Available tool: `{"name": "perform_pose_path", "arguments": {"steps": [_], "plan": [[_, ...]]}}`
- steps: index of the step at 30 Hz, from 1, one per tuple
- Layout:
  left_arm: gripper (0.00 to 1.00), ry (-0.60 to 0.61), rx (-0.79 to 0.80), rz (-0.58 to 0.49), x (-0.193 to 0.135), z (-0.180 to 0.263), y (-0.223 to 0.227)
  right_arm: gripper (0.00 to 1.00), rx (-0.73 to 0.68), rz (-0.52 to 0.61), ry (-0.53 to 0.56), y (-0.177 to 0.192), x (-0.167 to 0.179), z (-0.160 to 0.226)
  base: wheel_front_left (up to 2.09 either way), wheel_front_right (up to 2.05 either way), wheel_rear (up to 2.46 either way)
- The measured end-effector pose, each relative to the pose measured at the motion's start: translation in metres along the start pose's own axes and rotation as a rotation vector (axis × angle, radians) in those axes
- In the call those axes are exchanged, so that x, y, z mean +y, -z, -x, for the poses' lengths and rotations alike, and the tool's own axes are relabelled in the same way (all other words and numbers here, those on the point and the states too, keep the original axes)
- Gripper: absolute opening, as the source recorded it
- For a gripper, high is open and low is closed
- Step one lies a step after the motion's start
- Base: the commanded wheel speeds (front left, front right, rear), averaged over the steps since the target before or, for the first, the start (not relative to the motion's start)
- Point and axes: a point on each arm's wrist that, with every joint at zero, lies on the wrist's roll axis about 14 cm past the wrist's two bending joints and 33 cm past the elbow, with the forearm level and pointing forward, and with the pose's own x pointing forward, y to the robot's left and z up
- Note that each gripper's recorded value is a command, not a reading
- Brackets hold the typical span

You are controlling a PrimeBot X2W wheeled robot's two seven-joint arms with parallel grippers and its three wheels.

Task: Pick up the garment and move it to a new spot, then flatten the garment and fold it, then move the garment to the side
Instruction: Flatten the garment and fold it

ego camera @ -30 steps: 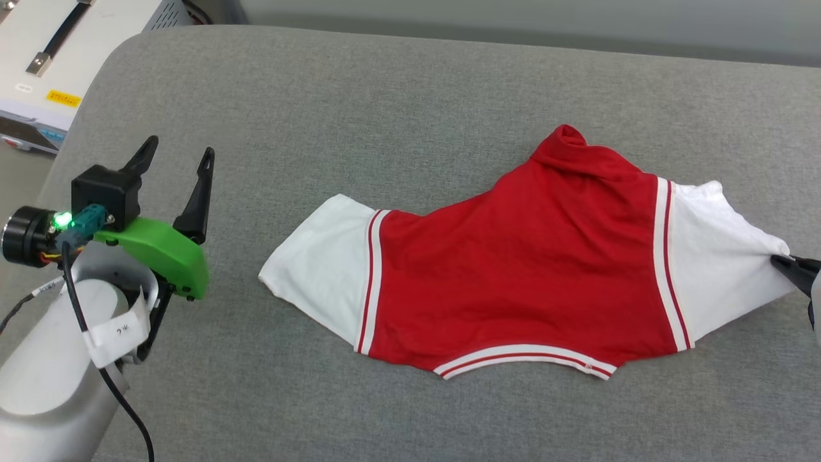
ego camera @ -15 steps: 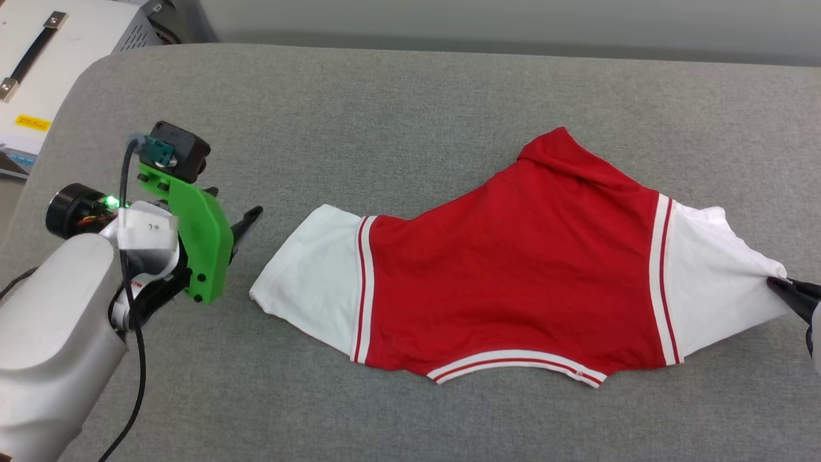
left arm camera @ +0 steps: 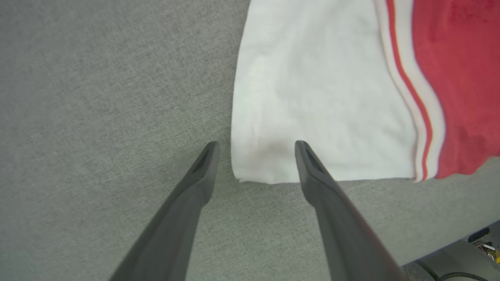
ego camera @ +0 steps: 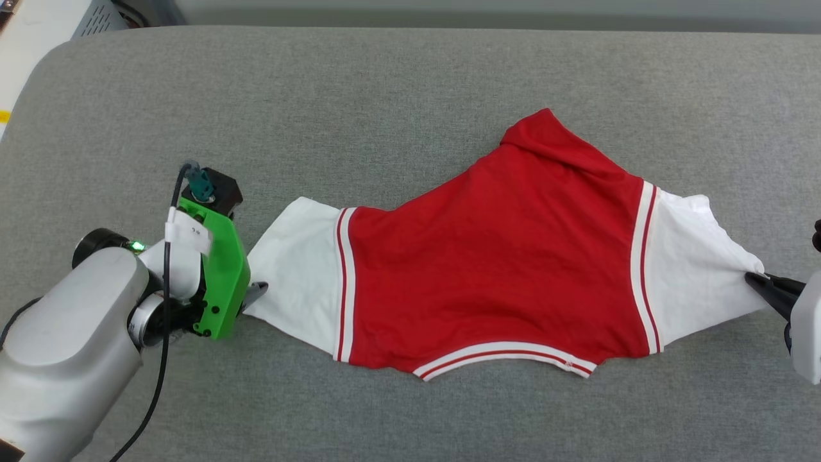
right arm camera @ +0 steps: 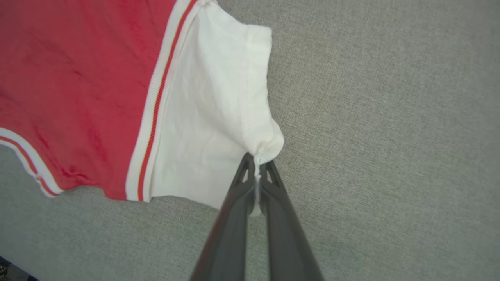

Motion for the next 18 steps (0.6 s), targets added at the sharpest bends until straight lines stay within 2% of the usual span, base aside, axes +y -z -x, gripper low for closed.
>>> {"name": "perform_pose_path", "arguments": {"steps": [5, 11, 13, 14, 18], "plan": [[1.0, 0.017, 0.103, -0.003, -0.003, -0.019, 0.025, 0.0, 0.023, -0.007, -0.003, 0.007, -0.001, -0.005, 0.0, 0.0, 0.0], [1.0, 0.019, 0.159, -0.044, -0.002, -0.029, 0.033, 0.0, 0.035, -0.011, -0.002, 0.01, -0.003, -0.011, 0.0, 0.0, 0.0], [0.15, 0.023, 0.156, -0.057, -0.002, -0.031, 0.033, 0.0, 0.037, -0.012, -0.001, 0.011, -0.003, -0.012, 0.0, 0.0, 0.0], [0.0, 0.029, 0.15, -0.052, -0.004, -0.032, 0.032, 0.0, 0.035, -0.013, -0.001, 0.011, -0.003, -0.012, 0.0, 0.0, 0.0], [0.0, 0.045, 0.106, -0.036, -0.007, -0.031, 0.028, 0.0, 0.014, -0.005, -0.007, 0.006, -0.001, -0.013, 0.0, 0.0, 0.0]]}}
